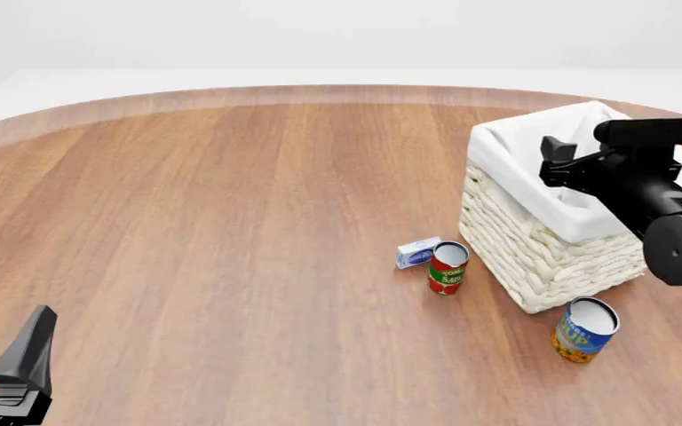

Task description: Pick up the ketchup, and put it in the basket.

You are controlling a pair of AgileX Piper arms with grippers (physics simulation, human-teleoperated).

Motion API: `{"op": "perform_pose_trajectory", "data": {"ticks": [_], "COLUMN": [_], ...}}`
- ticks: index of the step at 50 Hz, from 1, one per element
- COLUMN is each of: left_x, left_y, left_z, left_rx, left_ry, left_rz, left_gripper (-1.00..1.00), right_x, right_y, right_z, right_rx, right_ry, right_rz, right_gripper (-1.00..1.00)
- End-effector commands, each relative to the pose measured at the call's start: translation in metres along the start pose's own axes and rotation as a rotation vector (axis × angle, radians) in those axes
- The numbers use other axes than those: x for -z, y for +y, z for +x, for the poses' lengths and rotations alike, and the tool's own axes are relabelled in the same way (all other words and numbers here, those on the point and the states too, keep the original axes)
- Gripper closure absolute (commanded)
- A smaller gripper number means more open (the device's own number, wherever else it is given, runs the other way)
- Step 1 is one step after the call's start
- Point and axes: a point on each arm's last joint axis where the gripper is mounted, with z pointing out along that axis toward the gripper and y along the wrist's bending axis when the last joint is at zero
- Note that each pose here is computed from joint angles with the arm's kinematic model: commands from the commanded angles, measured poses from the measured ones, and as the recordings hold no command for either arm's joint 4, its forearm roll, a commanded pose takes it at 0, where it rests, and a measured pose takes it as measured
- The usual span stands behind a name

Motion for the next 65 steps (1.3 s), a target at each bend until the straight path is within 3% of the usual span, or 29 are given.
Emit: {"op": "perform_pose_trajectory", "data": {"ticks": [1,65], "left_x": [0.0,0.0], "left_y": [0.0,0.0], "left_z": [0.0,0.0], "left_rx": [0.0,0.0], "left_ry": [0.0,0.0], "left_rz": [0.0,0.0], "left_gripper": [-1.0,-1.0], "right_x": [0.0005,-0.0019], "right_y": [-0.0003,0.0016], "right_z": [-0.0011,0.0022], "right_rx": [-0.002,-0.007], "right_ry": [-0.003,0.004], "right_rz": [0.001,-0.005], "right_gripper": [-1.0,-1.0]}}
